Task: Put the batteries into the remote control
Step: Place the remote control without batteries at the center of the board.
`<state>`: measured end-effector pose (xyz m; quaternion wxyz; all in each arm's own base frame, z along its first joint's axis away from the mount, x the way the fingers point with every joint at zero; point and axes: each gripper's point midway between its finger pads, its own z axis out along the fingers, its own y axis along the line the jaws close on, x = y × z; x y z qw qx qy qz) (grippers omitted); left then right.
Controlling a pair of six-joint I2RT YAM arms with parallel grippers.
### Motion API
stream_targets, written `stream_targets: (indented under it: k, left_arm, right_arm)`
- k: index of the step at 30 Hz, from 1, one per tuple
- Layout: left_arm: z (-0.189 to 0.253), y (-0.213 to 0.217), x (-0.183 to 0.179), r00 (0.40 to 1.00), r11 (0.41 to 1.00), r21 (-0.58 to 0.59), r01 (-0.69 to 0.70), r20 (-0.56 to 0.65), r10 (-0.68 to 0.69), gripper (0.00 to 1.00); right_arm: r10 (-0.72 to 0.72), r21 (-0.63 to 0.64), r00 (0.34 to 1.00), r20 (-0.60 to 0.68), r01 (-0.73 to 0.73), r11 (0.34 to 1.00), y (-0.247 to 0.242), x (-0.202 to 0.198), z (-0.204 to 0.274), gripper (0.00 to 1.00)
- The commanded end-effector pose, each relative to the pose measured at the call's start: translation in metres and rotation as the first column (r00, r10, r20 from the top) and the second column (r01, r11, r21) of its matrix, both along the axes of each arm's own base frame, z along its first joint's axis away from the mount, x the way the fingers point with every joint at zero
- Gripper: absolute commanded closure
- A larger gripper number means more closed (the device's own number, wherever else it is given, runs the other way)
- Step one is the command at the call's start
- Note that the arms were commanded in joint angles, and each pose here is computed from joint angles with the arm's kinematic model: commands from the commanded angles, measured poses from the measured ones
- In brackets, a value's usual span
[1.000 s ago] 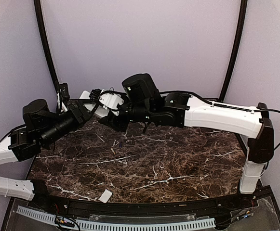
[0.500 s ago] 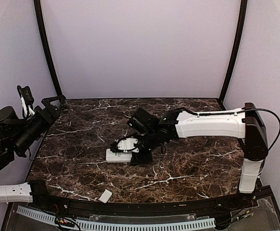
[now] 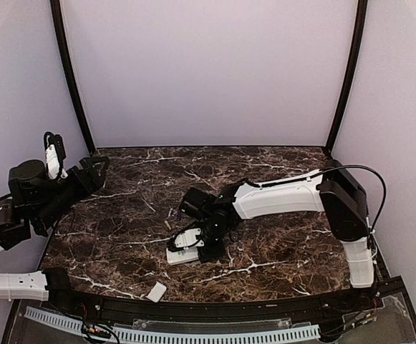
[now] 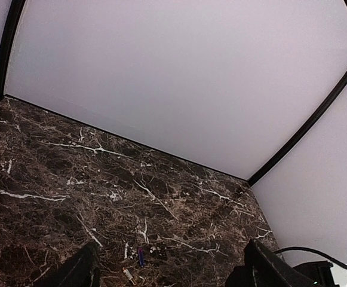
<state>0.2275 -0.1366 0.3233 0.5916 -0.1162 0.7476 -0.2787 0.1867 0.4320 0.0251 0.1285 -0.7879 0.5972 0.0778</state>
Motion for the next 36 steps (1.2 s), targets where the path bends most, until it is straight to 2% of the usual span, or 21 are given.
stream_targets:
  k: [1, 4, 8, 13, 16, 23, 26, 29, 31, 33, 34, 35, 36]
  left_arm:
    - [-0.012, 0.004, 0.002, 1.0, 0.997, 0.079, -0.022, -0.011, 0.022, 0.18]
    - [-0.017, 0.003, 0.003, 1.0, 0.994, 0.111, -0.024, -0.016, 0.026, 0.18]
    - [-0.027, -0.001, 0.007, 0.999, 0.986, 0.163, -0.023, -0.034, 0.029, 0.17]
    - [-0.036, -0.004, 0.013, 0.998, 0.975, 0.221, -0.027, -0.052, 0.039, 0.16]
    - [-0.04, -0.008, 0.015, 0.997, 0.967, 0.253, -0.01, -0.069, 0.028, 0.09]
    - [-0.062, -0.019, 0.022, 0.989, 0.955, 0.292, 0.059, -0.148, -0.016, 0.02]
    - [-0.079, -0.018, 0.028, 0.979, 0.949, 0.306, 0.074, -0.205, -0.011, 0.01]
    - [-0.096, -0.018, 0.031, 0.962, 0.951, 0.29, 0.106, -0.273, -0.024, 0.01]
    - [-0.112, -0.016, 0.035, 0.951, 0.951, 0.286, 0.114, -0.31, -0.021, 0.01]
    - [-0.134, -0.009, 0.044, 0.938, 0.951, 0.29, 0.102, -0.347, 0.005, 0.01]
    - [-0.142, -0.01, 0.046, 0.93, 0.955, 0.274, 0.111, -0.369, -0.003, 0.01]
    - [-0.157, -0.002, 0.054, 0.918, 0.959, 0.269, 0.086, -0.396, 0.029, 0.01]
    - [-0.164, -0.004, 0.056, 0.905, 0.967, 0.236, 0.096, -0.425, 0.014, 0.01]
  right_arm:
    - [0.028, -0.016, 0.999, 0.027, -0.027, 0.999, 0.004, -0.001, -0.002, 0.67]
    - [0.035, -0.037, 0.999, 0.035, -0.033, 0.999, 0.002, 0.001, -0.008, 0.52]
    - [0.039, -0.059, 0.997, 0.062, -0.035, 0.998, 0.001, 0.005, -0.012, 0.42]
    - [0.031, -0.081, 0.994, 0.107, -0.022, 0.996, 0.0, 0.014, -0.012, 0.38]
    - [0.03, -0.068, 0.991, 0.128, -0.022, 0.997, 0.003, 0.017, -0.007, 0.36]
    - [0.06, -0.033, 0.982, 0.179, -0.055, 0.998, 0.01, 0.016, 0.011, 0.3]
    - [0.066, 0.035, 0.983, 0.169, -0.073, 0.997, 0.02, 0.009, 0.036, 0.3]
    - [0.043, 0.176, 0.994, 0.104, -0.061, 0.983, 0.034, -0.005, 0.082, 0.3]
    - [-0.033, 0.281, 0.997, 0.063, 0.014, 0.96, 0.046, -0.002, 0.113, 0.31]
    - [-0.213, 0.387, 0.977, 0.026, 0.187, 0.903, 0.058, 0.022, 0.141, 0.35]
    - [-0.349, 0.434, 0.936, -0.043, 0.332, 0.837, 0.062, 0.037, 0.154, 0.38]
    - [-0.425, 0.463, 0.902, -0.075, 0.409, 0.786, 0.063, 0.052, 0.163, 0.39]
    - [-0.53, 0.476, 0.833, -0.155, 0.533, 0.699, 0.063, 0.067, 0.169, 0.41]
